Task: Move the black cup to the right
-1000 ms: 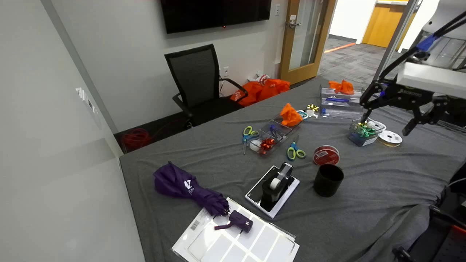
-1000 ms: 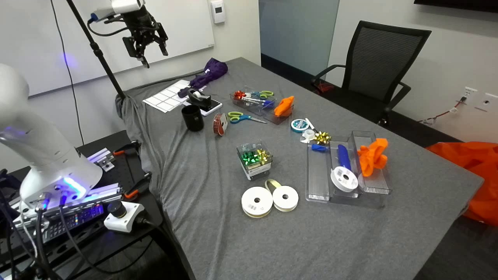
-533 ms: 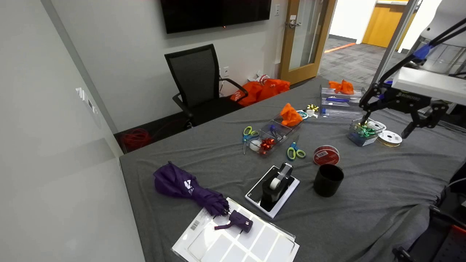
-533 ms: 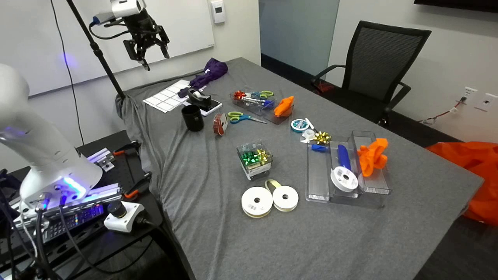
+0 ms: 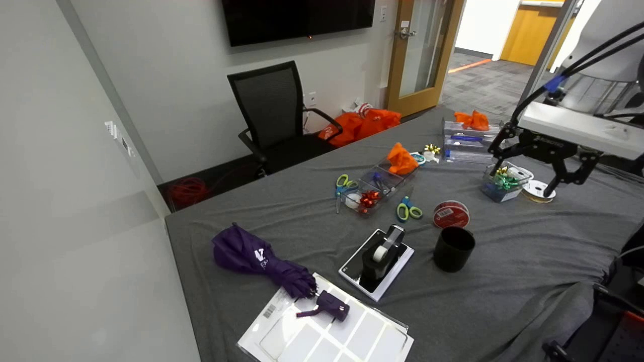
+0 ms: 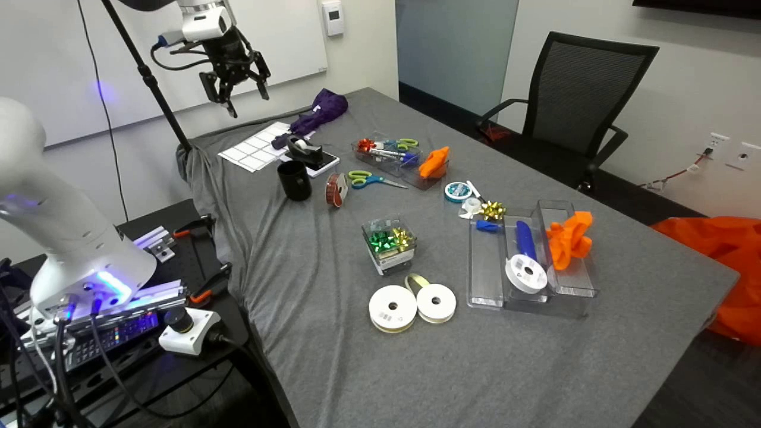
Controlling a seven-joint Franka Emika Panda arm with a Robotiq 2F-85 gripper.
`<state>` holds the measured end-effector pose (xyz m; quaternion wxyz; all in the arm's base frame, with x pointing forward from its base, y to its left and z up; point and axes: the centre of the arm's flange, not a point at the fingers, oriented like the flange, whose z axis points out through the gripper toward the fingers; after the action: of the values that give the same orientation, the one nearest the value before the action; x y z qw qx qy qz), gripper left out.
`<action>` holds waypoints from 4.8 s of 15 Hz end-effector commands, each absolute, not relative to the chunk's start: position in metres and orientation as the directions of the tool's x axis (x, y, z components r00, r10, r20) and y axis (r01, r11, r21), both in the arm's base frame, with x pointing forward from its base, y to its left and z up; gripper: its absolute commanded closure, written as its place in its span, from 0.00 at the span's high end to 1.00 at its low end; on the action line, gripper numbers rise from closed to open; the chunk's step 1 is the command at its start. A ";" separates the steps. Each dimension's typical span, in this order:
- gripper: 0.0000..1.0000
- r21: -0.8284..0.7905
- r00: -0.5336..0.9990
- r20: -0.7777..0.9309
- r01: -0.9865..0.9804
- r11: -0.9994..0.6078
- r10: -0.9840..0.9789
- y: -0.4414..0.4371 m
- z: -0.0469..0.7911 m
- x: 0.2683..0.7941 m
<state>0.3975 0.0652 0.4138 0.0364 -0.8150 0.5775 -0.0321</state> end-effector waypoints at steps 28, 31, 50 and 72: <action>1.00 -0.027 0.069 -0.034 -0.997 -0.068 -0.997 0.012 0.202 0.465; 1.00 -0.008 0.007 -0.013 -1.000 -0.007 -1.000 0.015 0.177 0.467; 0.09 0.031 -0.028 -0.114 -0.999 0.024 -0.993 0.023 0.131 0.476; 0.05 0.021 0.842 -0.089 -0.532 -0.847 -0.531 -0.138 0.199 0.436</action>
<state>0.4467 -0.1096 0.1857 0.0135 -0.9377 0.3450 0.0393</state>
